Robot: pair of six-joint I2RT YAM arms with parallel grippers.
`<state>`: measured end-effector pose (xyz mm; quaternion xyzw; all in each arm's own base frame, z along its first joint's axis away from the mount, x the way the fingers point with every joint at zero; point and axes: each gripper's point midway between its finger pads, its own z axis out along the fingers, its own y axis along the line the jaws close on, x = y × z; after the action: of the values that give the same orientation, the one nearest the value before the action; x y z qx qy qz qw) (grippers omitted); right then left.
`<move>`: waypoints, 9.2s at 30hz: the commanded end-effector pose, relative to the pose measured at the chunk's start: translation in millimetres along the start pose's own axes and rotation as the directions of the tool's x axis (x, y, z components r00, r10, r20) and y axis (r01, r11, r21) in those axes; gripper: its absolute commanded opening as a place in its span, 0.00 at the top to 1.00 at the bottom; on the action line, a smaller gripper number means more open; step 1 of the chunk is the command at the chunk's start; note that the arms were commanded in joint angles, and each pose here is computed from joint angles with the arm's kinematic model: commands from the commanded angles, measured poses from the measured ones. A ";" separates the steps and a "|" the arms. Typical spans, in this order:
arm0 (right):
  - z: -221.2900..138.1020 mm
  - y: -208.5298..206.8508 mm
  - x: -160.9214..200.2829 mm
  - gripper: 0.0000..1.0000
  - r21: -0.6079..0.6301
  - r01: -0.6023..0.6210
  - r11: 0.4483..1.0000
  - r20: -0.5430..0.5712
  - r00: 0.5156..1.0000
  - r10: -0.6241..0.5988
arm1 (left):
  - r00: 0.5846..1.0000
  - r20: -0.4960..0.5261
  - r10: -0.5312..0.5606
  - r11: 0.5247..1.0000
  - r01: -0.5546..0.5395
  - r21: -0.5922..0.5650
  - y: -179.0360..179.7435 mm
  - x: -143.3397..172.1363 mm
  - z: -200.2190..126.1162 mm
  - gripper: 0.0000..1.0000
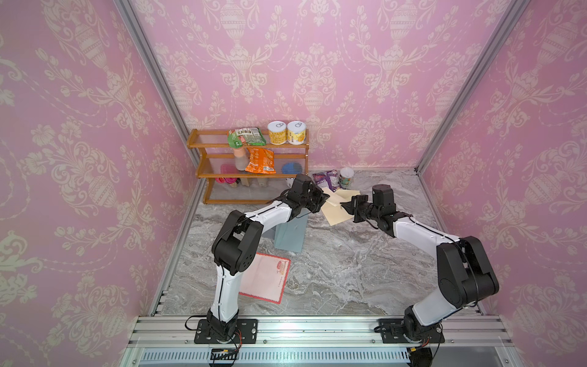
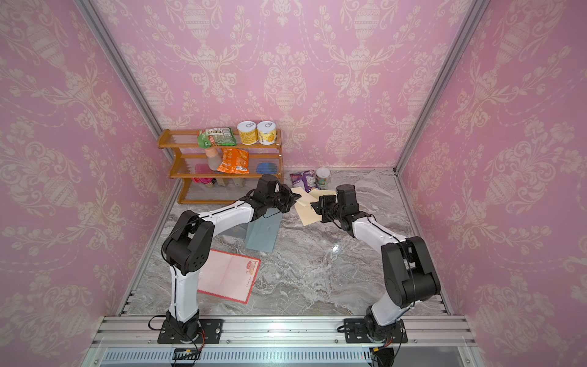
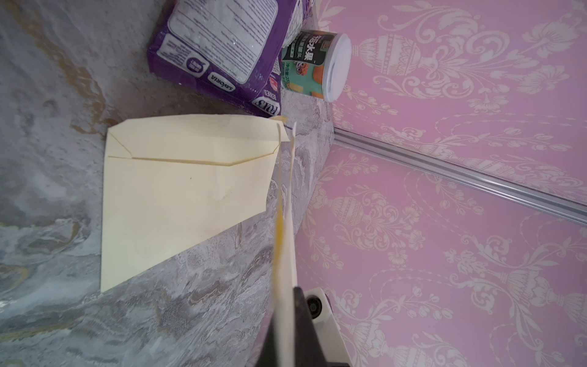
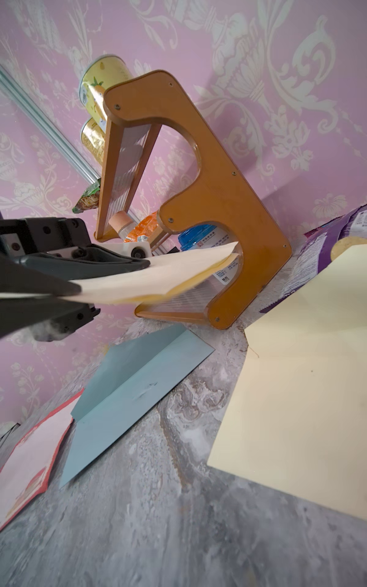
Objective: Fold the letter paper in half and place it into the envelope
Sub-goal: Fold the letter paper at the center of the board.
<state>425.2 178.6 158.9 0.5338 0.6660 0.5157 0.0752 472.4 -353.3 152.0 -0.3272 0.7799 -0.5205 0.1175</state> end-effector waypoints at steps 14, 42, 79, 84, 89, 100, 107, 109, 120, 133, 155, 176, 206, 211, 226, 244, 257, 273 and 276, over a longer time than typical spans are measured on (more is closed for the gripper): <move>5.2 3.3 -17.3 1.00 -0.103 0.109 0.989 0.077 0.992 -0.101 | 0.994 -0.069 0.079 0.996 -0.076 0.042 -20.2 41.5 -5.1 0.63; 7.8 14.8 -7.8 1.00 -0.148 0.127 0.981 0.033 0.992 -0.124 | 0.990 -0.044 0.134 0.990 -0.136 -0.034 4.0 2.6 -20.7 0.69; -11.4 -0.2 16.0 0.00 -0.066 0.216 0.974 -0.060 0.974 -0.220 | 0.995 -0.007 0.100 0.994 -0.100 0.033 6.4 -28.2 -14.3 1.00; -19.9 -10.1 10.5 0.00 -0.017 0.223 0.975 -0.063 0.973 -0.223 | 0.990 -0.037 0.139 0.984 -0.134 0.113 -8.1 -26.5 -23.2 1.00; -15.7 -18.5 7.9 0.00 0.000 0.204 0.979 -0.080 0.976 -0.203 | 0.980 -0.087 0.179 0.975 -0.164 0.151 -11.7 -17.5 -26.7 1.00; 13.3 -4.2 11.4 0.00 -0.057 0.183 0.981 -0.125 0.974 -0.189 | 0.960 -0.192 0.204 0.965 -0.164 0.206 -17.1 21.5 -18.1 1.00; 20.2 1.6 13.0 0.11 -0.085 0.185 0.979 -0.138 0.971 -0.196 | 0.938 -0.254 0.237 0.957 -0.180 0.229 -16.5 44.6 -16.1 1.00; 20.8 2.5 12.8 0.26 -0.098 0.180 0.979 -0.140 0.971 -0.192 | 0.934 -0.264 0.240 0.957 -0.182 0.227 -14.1 45.7 -17.5 1.00; 17.4 -2.8 9.5 0.75 -0.097 0.177 0.979 -0.131 0.973 -0.189 | 0.925 -0.283 0.254 0.956 -0.195 0.221 -9.6 40.1 -27.8 1.00; 21.2 4.1 2.7 1.00 -0.101 0.205 0.973 -0.070 0.975 -0.213 | 0.949 -0.219 0.227 0.970 -0.241 -0.040 17.1 23.7 -54.5 0.01; 25.5 13.6 53.3 1.00 -0.365 0.142 0.920 0.108 0.988 -0.110 | 0.974 0.180 0.141 0.961 -0.092 -0.260 7.5 13.5 -76.2 0.43; 40.0 4.3 80.0 0.00 -0.355 0.137 0.925 -0.027 0.987 -0.157 | 0.954 0.213 0.209 0.958 -0.156 -0.241 14.2 -9.9 -80.5 1.00; 35.7 26.4 84.8 0.19 -0.405 0.395 0.825 -0.471 0.683 -0.558 | 0.719 -0.530 0.451 0.871 -0.484 0.084 5.4 36.4 -93.8 1.00; 31.6 15.2 86.8 0.53 -0.379 0.446 0.811 -0.485 0.651 -0.584 | 0.713 -0.534 0.455 0.867 -0.492 0.081 4.8 34.6 -91.1 1.00; 24.8 21.8 90.7 1.00 -0.362 0.483 0.797 -0.448 0.660 -0.603 | 0.859 -0.304 0.412 0.899 -0.438 -0.019 -2.8 -4.2 -79.8 0.75; 9.6 -2.3 124.4 0.91 -0.322 0.557 0.766 -0.514 0.577 -0.635 | 0.844 -0.227 0.485 0.865 -0.501 -0.013 -17.2 -19.0 -81.2 1.00; 0.5 -8.8 109.7 0.45 -0.301 0.621 0.724 -0.536 0.518 -0.667 | 0.661 -0.420 0.622 0.775 -0.597 0.209 -20.4 21.4 -90.9 1.00; 3.3 -20.7 110.8 0.51 -0.290 0.665 0.688 -0.572 0.456 -0.682 | 0.640 -0.458 0.616 0.780 -0.574 0.248 -15.2 34.3 -94.4 1.00; 5.7 -17.2 110.7 0.46 -0.302 0.665 0.683 -0.561 0.456 -0.691 | 0.638 -0.470 0.610 0.785 -0.565 0.252 -14.8 37.3 -92.2 1.00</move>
<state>370.5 265.9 186.2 0.0353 0.8005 0.5963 0.0479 404.3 -306.3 210.7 0.0975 0.8314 -0.5402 0.0862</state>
